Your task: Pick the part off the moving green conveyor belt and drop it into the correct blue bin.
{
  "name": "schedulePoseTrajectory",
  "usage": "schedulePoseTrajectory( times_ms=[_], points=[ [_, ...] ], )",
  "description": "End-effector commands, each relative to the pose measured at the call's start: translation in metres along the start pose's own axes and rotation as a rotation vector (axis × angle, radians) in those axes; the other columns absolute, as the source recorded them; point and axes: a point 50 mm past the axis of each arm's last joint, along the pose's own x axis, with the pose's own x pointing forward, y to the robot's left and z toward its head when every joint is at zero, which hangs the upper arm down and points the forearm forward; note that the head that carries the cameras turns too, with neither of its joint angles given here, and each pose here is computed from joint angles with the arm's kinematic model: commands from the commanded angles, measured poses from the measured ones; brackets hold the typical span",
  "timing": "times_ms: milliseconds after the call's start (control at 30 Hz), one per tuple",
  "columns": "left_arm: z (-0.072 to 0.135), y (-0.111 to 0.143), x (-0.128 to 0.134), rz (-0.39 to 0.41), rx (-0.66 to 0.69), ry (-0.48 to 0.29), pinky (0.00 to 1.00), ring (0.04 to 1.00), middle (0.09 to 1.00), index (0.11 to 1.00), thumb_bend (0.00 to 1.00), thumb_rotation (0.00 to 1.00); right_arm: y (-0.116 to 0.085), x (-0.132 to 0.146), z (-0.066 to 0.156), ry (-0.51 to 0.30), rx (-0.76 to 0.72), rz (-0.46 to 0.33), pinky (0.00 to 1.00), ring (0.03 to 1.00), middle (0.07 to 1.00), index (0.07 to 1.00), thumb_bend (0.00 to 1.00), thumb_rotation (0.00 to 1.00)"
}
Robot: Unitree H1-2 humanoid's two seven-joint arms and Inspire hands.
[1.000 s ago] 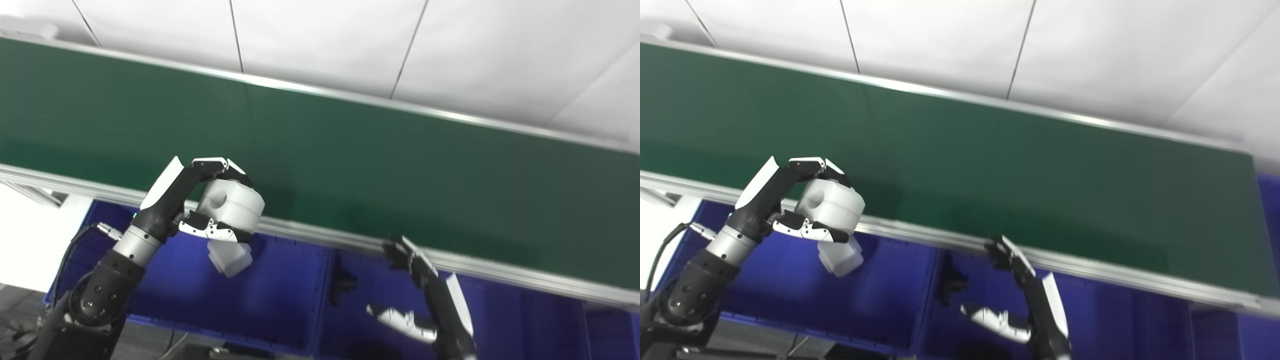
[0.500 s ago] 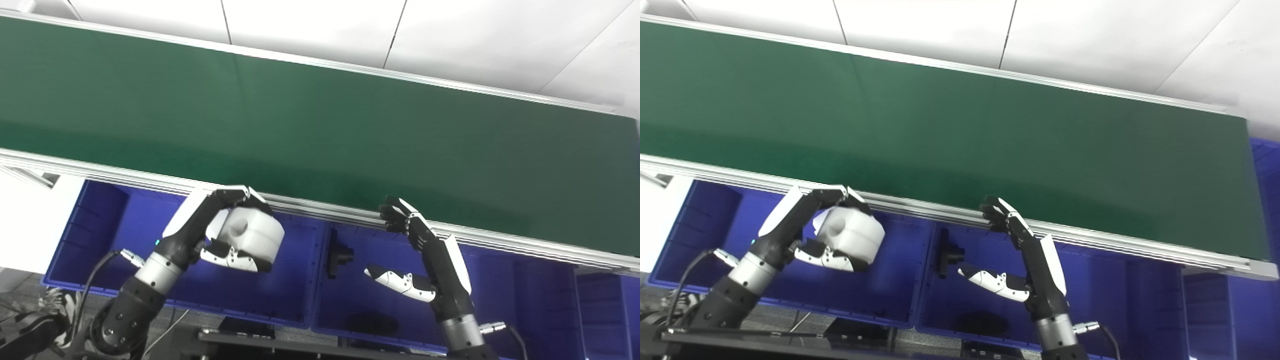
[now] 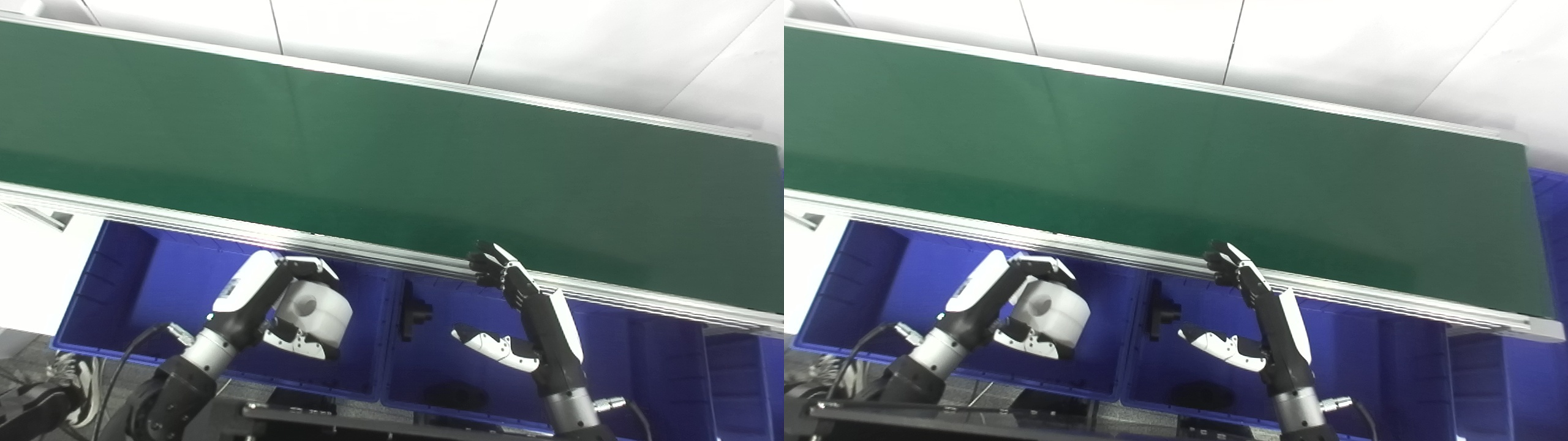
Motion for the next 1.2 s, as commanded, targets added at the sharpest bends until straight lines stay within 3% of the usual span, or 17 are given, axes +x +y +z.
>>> schedulePoseTrajectory(
  times_ms=[0,33,67,100,133,333,433,533,567,700,833,1000,1167],
  points=[
    [0.004,0.004,-0.001,-0.011,0.113,0.043,0.7,0.676,0.626,0.485,0.51,0.04,-0.003,0.001,0.01,-0.026,0.001,-0.003,0.76,0.803,0.809,0.862,0.76,0.44],
    [0.004,0.005,0.0,-0.03,0.147,0.071,0.75,0.708,0.677,0.492,0.5,0.05,-0.004,0.001,0.01,-0.027,0.004,-0.001,0.77,0.807,0.812,0.865,0.75,0.43],
    [0.005,0.006,0.0,-0.052,0.176,0.093,0.81,0.747,0.728,0.629,0.55,0.2,-0.004,0.001,0.01,-0.028,0.006,-0.001,0.77,0.81,0.813,0.867,0.75,0.43],
    [0.007,0.007,0.001,-0.081,0.207,0.113,0.85,0.771,0.755,0.684,0.57,0.32,-0.004,0.0,0.01,-0.027,0.007,-0.001,0.77,0.811,0.813,0.867,0.75,0.42],
    [0.009,0.009,0.001,-0.106,0.23,0.13,0.9,0.815,0.79,0.74,0.63,0.59,-0.004,0.0,0.01,-0.026,0.007,-0.002,0.77,0.81,0.81,0.866,0.75,0.42],
    [0.018,0.017,0.002,-0.211,0.278,0.186,0.99,0.905,0.874,0.833,0.71,0.85,-0.002,-0.001,0.01,-0.024,0.004,-0.011,0.76,0.805,0.806,0.86,0.75,0.43],
    [0.021,0.019,0.001,-0.216,0.265,0.188,1.0,0.926,0.901,0.867,0.74,0.89,-0.001,-0.003,0.011,-0.019,0.011,-0.014,0.76,0.81,0.808,0.861,0.75,0.43],
    [0.023,0.018,-0.004,-0.161,0.164,0.155,1.0,0.927,0.912,0.871,0.77,0.88,0.001,-0.005,0.01,-0.018,0.011,-0.015,0.76,0.808,0.808,0.861,0.75,0.43],
    [0.024,0.017,-0.005,-0.142,0.123,0.141,1.0,0.93,0.919,0.872,0.76,0.82,0.001,-0.006,0.01,-0.015,0.011,-0.015,0.77,0.812,0.809,0.863,0.75,0.44],
    [0.025,0.012,-0.01,-0.074,-0.076,0.061,0.94,0.921,0.925,0.88,0.74,0.73,0.002,-0.009,0.01,-0.005,0.006,-0.013,0.77,0.819,0.813,0.866,0.75,0.44],
    [0.025,0.002,-0.004,-0.003,-0.391,-0.079,0.84,0.907,0.916,0.878,0.76,0.67,0.003,-0.016,0.008,0.0,-0.004,-0.013,0.75,0.81,0.813,0.867,0.75,0.44],
    [0.024,-0.01,0.011,0.099,-0.537,-0.243,0.84,0.875,0.878,0.851,0.75,0.66,0.008,-0.024,0.004,0.012,-0.02,-0.01,0.74,0.815,0.822,0.87,0.76,0.44],
    [0.016,-0.022,0.014,0.134,-0.648,-0.245,0.84,0.857,0.846,0.816,0.78,0.6,0.015,-0.03,0.001,0.034,-0.031,-0.002,0.75,0.825,0.834,0.88,0.77,0.45]
  ],
)
